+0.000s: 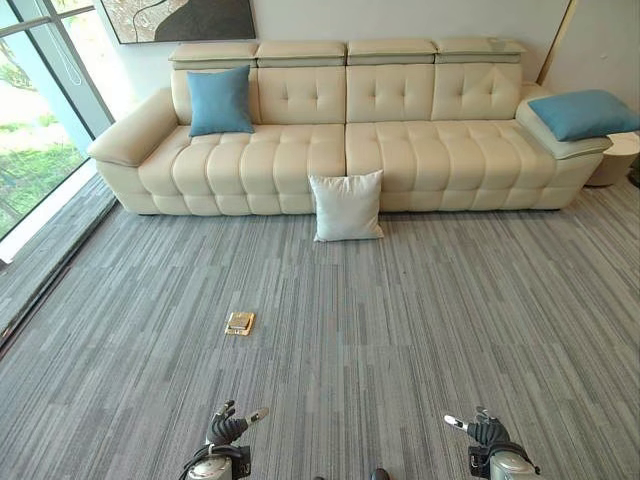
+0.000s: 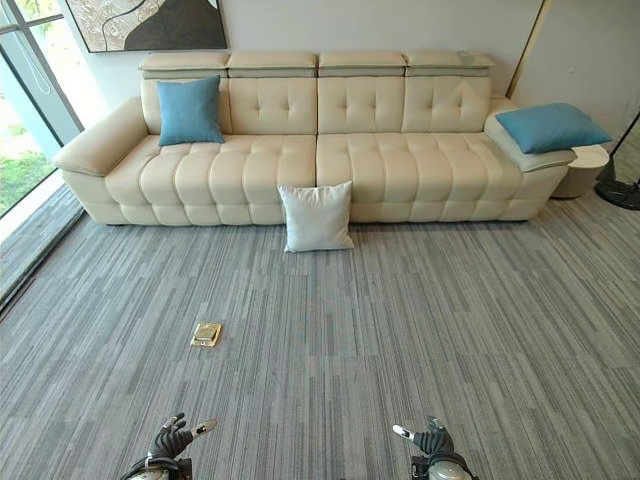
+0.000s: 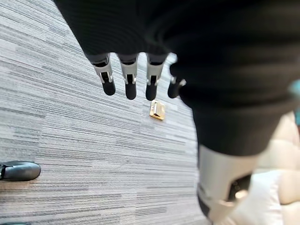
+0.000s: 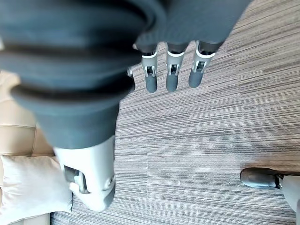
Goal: Pick up all the scattered cushions and arrange them neatly on the sofa.
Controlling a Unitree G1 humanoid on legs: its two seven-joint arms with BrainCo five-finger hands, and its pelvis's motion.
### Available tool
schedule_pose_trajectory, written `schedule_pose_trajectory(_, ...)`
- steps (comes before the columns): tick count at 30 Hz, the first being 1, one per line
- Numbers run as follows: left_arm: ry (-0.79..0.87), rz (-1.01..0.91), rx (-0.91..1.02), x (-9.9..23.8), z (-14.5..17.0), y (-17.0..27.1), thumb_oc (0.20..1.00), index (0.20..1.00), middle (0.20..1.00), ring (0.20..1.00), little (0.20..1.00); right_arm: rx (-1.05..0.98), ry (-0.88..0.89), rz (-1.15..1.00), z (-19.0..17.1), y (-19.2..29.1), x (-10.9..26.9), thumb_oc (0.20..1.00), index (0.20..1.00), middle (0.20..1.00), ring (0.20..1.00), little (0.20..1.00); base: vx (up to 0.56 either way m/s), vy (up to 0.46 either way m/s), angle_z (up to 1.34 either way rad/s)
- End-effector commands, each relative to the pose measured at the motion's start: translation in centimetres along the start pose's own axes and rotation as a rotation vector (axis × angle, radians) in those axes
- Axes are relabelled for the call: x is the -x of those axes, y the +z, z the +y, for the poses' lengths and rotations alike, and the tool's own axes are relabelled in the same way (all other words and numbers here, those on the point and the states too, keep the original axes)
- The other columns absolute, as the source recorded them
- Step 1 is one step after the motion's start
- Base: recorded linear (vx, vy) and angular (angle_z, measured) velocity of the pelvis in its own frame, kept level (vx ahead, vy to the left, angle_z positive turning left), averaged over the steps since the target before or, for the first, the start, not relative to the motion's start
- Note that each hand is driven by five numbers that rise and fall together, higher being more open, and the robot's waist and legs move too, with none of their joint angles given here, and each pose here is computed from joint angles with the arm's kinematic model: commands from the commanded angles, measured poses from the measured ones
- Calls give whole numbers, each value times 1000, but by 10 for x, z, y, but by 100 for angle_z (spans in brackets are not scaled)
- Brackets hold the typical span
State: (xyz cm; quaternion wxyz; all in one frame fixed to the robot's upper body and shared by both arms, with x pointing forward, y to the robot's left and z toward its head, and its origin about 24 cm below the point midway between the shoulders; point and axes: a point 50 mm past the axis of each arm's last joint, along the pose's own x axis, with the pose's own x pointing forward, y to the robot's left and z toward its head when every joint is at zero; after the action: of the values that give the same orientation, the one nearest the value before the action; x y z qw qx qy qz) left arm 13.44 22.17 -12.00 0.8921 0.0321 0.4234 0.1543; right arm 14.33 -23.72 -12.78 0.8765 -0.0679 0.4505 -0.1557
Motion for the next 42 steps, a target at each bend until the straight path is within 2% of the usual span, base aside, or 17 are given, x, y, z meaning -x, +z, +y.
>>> schedule_pose_trajectory(1,-2,-104,-25,-5,3,28,1000,1000,1000,1000,1000,-15,6,-92,-3,27,-4,1000,1000,1000,1000,1000,38,38,1)
schedule_pose_trajectory(12,31,-134,-18,-9,8,39,1000,1000,1000,1000,1000,-4,-32,-171,-10,49,-4,1000,1000,1000,1000,1000,40,77,5)
schedule_pose_trajectory(21,56,-191,-7,-9,12,55,1000,1000,1000,1000,1000,13,-38,-162,-11,47,-5,1000,1000,1000,1000,1000,90,104,-9)
schedule_pose_trajectory(27,59,-191,4,-11,14,58,1000,1000,1000,1000,1000,14,-67,-145,-18,44,-6,1000,1000,1000,1000,1000,269,-138,-3)
schedule_pose_trajectory(32,19,-112,19,-10,5,36,1000,1000,1000,1000,1000,11,-76,-97,-27,27,-5,1000,1000,1000,1000,1000,479,-226,27)
schedule_pose_trajectory(42,3,-109,32,-10,-1,37,1000,1000,1000,1000,1000,-12,-102,-74,-34,25,-6,1000,1000,1000,1000,1000,229,-148,11)
